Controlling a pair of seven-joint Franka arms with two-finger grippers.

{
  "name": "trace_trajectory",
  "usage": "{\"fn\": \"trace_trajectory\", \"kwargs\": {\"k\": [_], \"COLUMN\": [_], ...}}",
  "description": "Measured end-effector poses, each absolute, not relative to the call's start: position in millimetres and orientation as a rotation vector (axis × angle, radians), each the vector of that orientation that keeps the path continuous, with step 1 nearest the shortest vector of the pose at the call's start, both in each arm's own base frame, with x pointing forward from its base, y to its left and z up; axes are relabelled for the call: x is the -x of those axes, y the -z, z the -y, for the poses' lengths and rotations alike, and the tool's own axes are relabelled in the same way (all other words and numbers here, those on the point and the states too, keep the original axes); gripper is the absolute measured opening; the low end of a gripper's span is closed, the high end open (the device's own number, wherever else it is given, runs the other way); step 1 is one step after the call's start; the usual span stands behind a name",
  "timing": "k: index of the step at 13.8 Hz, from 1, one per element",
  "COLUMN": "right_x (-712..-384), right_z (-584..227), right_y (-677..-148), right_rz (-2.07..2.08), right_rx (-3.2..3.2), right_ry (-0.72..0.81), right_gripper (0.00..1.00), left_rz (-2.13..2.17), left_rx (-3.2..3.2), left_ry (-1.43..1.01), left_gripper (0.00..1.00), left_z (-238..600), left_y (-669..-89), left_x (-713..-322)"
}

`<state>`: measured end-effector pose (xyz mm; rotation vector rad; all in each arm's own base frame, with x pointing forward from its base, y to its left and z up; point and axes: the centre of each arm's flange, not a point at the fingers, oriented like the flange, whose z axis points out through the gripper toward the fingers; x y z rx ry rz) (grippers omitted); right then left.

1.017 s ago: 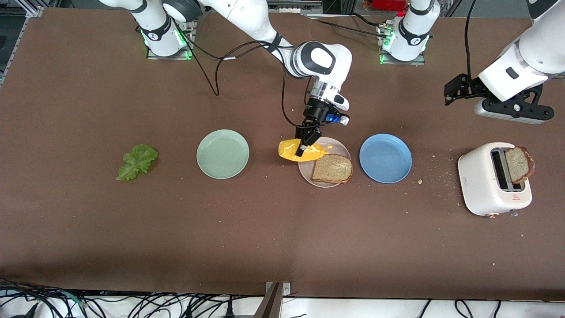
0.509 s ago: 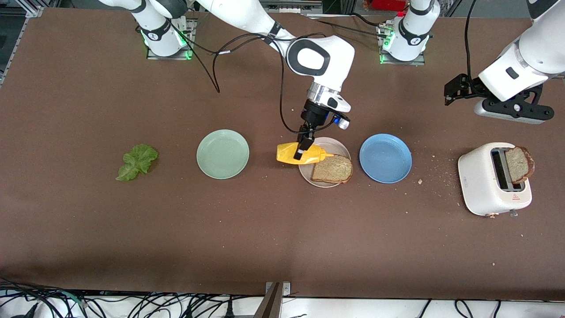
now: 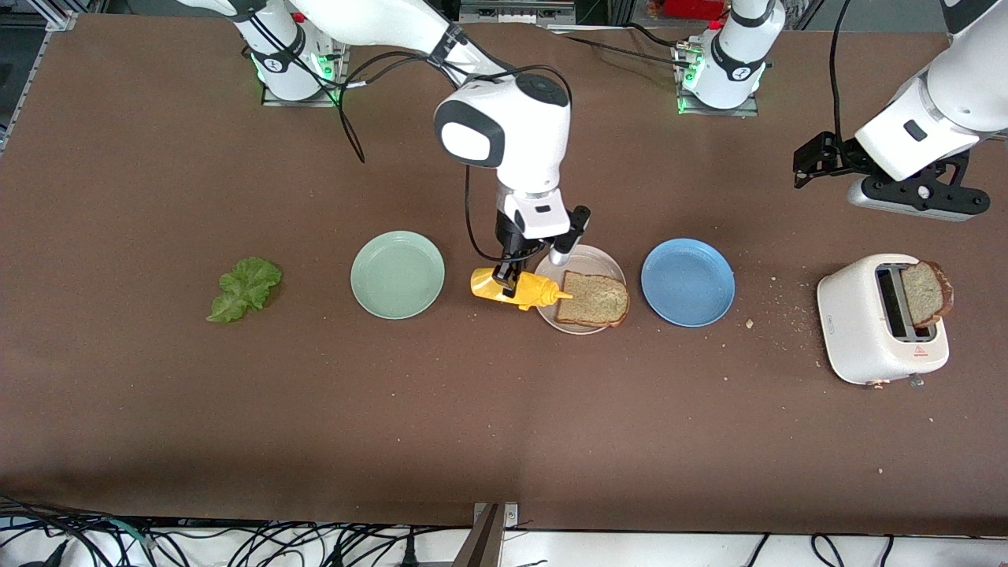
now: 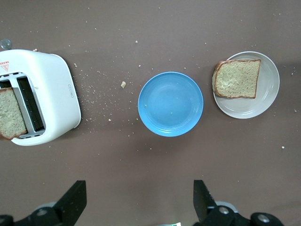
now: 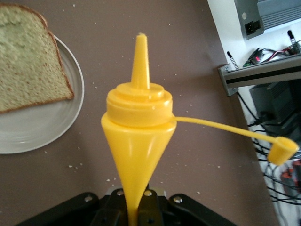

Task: Make sandwich in beige plate with both arms
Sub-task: 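Carry the mustard bottle back toward the mint-green plate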

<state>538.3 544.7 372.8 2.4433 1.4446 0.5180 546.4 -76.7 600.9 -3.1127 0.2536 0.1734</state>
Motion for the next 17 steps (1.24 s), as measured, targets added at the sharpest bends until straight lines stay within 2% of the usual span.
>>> {"fn": "trace_trajectory", "kwargs": {"k": [8,12,16,17], "right_x": [-566.4,-575.9,-583.4,-588.2], "right_z": [-403.9,-322.0,-247.6,-218.7], "right_y": [-409.1,-416.8,-397.9,-391.9], "right_rz": [-1.206,-1.392,-1.708,-1.822], "right_rx": [-2.94,-3.062,-3.106,-3.129], "right_ry": [-0.434,-0.401,-0.263,-0.268], "right_gripper": [0.05,0.05,0.05,0.05], "left_rz": [-0.242,-0.227,-0.213,-0.209], "left_rx": [3.114,3.116,3.117,3.117], "left_ry": [-0.174,-0.174,-0.174,-0.174], "left_gripper": [1.0,1.0,1.0,1.0], "left_z": [71.5,66.2,61.1,59.9], "left_y": [-600.9,-600.9,-600.9,-600.9], "left_x": [-547.1,-547.8,-548.4,-548.5]}}
